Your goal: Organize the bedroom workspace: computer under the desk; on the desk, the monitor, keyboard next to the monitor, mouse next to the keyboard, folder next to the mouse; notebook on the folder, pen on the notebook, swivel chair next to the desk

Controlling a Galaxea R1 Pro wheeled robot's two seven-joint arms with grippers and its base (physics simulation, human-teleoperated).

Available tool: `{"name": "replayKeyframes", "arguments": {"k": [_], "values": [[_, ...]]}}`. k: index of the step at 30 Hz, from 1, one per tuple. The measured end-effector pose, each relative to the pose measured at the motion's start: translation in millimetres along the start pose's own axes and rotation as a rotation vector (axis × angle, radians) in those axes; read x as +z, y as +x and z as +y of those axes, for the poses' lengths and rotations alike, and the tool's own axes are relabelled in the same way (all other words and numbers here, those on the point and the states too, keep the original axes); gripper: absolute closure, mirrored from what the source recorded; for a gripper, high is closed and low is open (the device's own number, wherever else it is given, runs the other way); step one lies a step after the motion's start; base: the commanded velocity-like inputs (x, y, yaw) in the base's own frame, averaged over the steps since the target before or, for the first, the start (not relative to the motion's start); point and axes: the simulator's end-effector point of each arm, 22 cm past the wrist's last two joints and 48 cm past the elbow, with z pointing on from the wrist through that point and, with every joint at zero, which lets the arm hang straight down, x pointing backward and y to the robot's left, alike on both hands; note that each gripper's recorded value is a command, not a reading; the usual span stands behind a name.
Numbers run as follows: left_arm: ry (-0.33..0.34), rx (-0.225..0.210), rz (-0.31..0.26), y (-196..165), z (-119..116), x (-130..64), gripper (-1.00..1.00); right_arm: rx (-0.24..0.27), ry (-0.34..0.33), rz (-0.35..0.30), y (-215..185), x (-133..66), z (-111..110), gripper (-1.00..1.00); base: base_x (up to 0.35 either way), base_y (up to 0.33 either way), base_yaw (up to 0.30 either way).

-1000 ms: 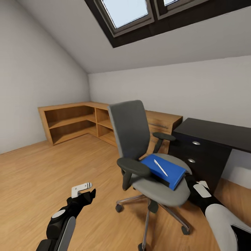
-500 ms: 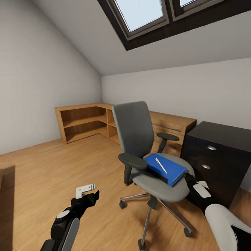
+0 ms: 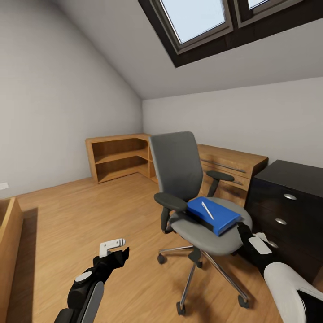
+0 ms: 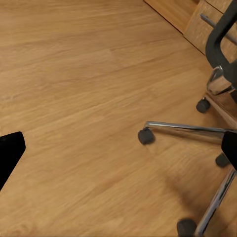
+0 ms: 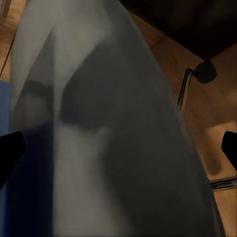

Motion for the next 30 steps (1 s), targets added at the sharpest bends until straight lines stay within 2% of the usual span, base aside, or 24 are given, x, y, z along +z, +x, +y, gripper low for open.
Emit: {"name": "replayKeyframes", "arguments": {"k": [9,20,25,30], "values": [[0.000,0.000,0.000,0.2,0.3,0.2,-1.00,-0.002,-0.001,-0.004,-1.3,0.0,1.2,-1.00,-0.209,-0.036,0.003],[0.001,0.001,0.000,0.1,0.4,0.2,-1.00,0.000,-0.001,0.000,-0.3,0.1,0.9,-1.00,-0.074,-0.003,0.000],[0.000,0.000,0.000,-0.1,1.2,0.3,-1.00,0.000,0.000,0.003,1.2,0.0,0.6,-1.00,-0.255,0.149,0.000],[0.000,0.000,0.000,-0.3,1.4,0.1,-1.00,0.000,-0.003,0.009,6.2,-0.7,2.9,-1.00,-0.057,0.046,0.000]]}}
